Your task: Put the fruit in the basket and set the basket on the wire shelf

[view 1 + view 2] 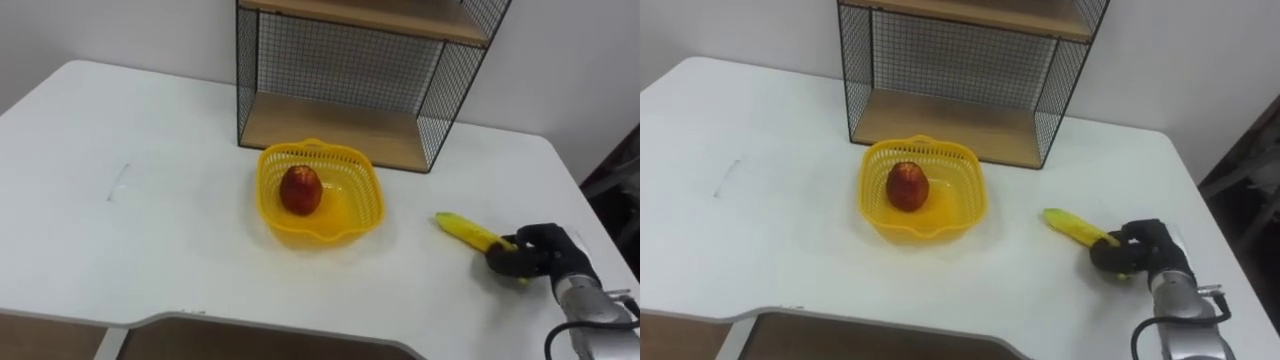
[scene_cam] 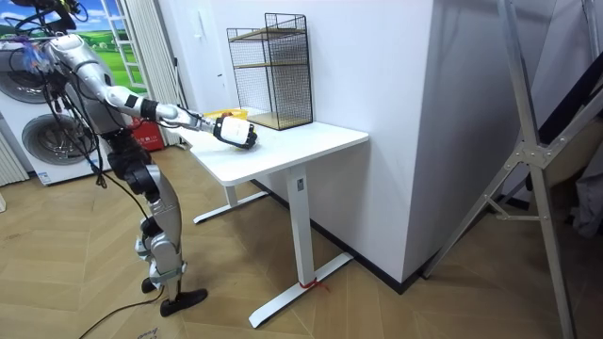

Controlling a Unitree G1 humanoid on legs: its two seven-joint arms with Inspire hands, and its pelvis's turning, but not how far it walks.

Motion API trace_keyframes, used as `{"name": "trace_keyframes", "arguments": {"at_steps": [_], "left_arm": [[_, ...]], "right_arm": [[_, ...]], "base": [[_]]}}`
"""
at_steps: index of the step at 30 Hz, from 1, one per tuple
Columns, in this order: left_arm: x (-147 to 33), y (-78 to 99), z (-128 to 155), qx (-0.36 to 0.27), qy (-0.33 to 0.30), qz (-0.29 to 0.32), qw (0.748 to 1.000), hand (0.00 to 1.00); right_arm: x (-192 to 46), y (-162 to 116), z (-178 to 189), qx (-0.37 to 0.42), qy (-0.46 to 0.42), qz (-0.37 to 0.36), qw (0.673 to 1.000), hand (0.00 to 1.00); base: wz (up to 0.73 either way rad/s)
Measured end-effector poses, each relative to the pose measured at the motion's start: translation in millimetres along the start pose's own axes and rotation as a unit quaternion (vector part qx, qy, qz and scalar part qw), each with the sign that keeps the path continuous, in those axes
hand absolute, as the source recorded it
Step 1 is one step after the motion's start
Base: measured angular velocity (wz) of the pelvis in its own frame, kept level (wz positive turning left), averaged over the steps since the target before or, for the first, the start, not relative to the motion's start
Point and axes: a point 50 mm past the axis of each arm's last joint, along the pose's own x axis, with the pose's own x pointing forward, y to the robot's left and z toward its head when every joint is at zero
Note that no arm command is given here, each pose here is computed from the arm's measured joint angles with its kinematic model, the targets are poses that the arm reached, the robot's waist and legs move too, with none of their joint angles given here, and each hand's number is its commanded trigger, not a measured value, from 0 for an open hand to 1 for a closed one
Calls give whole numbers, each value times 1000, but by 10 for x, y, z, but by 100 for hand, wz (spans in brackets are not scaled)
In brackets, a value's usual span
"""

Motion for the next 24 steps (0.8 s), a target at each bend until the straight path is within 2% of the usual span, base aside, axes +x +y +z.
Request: {"name": "trace_keyframes", "arguments": {"at_steps": [6, 11, 16, 20, 24], "left_arm": [[1, -27, 38, -2, -5, -3, 1000, 0], [-1, -61, 66, 3, -9, -7, 1000, 0], [-11, -153, 21, 1, -3, -18, 1000, 0], [-15, -199, 17, -4, -3, -23, 1000, 0], [-16, -220, 36, -4, -6, -24, 1000, 0]], "right_arm": [[-72, 136, 130, 101, -43, 37, 993, 100], [-114, 462, 311, 195, -75, 100, 973, 100], [-156, 602, 434, 220, -95, 142, 960, 100], [-196, 651, 565, 282, -117, 162, 938, 100], [-256, 667, 681, 298, -143, 176, 927, 100]], "base": [[-15], [-2], [0], [0], [0]]}}
